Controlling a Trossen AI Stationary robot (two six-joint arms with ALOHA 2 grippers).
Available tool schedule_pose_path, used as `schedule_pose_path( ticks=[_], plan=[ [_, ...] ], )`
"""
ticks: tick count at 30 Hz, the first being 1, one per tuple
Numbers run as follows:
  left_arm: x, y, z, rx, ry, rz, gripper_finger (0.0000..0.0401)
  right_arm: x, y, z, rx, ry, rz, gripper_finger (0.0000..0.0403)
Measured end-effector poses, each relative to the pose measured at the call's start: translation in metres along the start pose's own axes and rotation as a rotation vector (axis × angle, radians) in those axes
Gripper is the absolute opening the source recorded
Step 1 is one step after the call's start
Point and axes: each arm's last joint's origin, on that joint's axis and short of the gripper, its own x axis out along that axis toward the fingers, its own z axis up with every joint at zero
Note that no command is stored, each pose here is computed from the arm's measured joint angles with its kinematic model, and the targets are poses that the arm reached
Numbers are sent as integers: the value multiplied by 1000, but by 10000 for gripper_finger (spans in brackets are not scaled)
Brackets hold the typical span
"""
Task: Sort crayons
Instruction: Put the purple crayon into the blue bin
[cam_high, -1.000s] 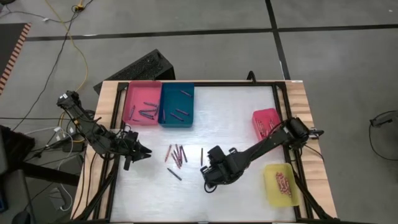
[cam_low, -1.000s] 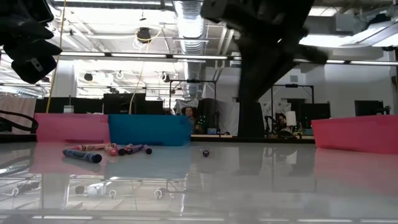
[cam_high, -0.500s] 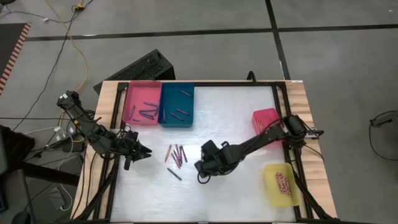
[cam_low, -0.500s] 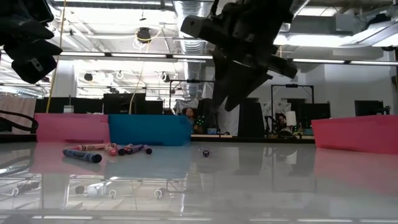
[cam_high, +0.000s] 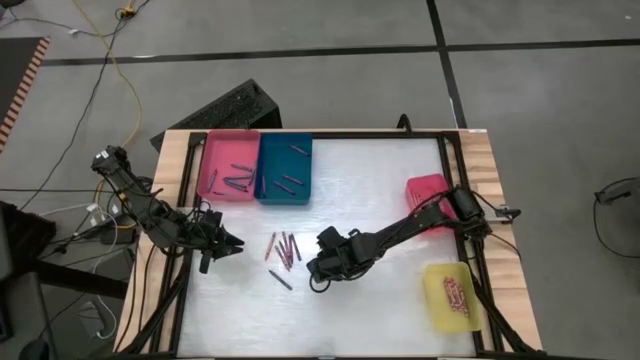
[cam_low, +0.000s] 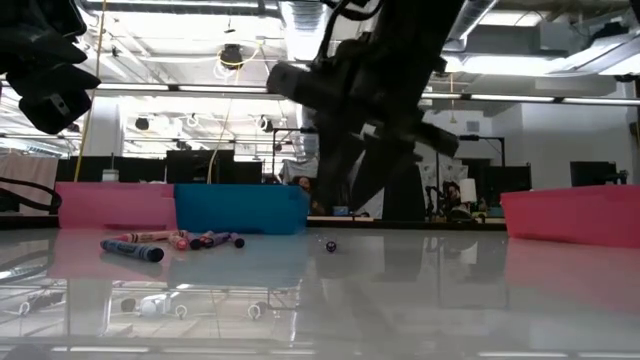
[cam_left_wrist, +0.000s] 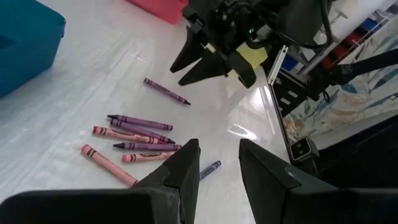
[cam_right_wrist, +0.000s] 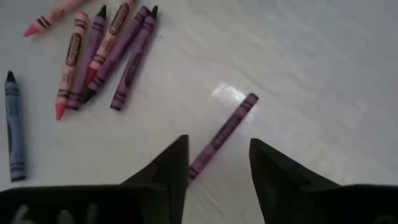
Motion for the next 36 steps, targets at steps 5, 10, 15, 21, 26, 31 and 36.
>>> schedule_pose_path(
  ticks=[5, 10, 15, 21, 26, 31, 36],
  plan=[
    [0, 0, 0, 2, 2, 3, 102, 13, 1, -2, 6, -5, -11, 167],
    [0, 0, 0, 2, 2, 4, 102, 29, -1, -7, 9, 15, -47, 167],
    [0, 0, 0, 0, 2, 4, 102, 40, 0, -13, 36, 19, -66, 165],
    [0, 0, 0, 0, 2, 5, 102, 39, -1, -17, 87, 28, -88, 127],
    [0, 0, 0, 0, 2, 5, 102, 39, -2, -19, 78, 32, -97, 71],
    [0, 0, 0, -1, 2, 5, 102, 39, -2, -20, 73, 35, -101, 29],
    [0, 0, 0, -2, 2, 5, 102, 39, -2, -21, 72, 43, -99, 4]
  ],
)
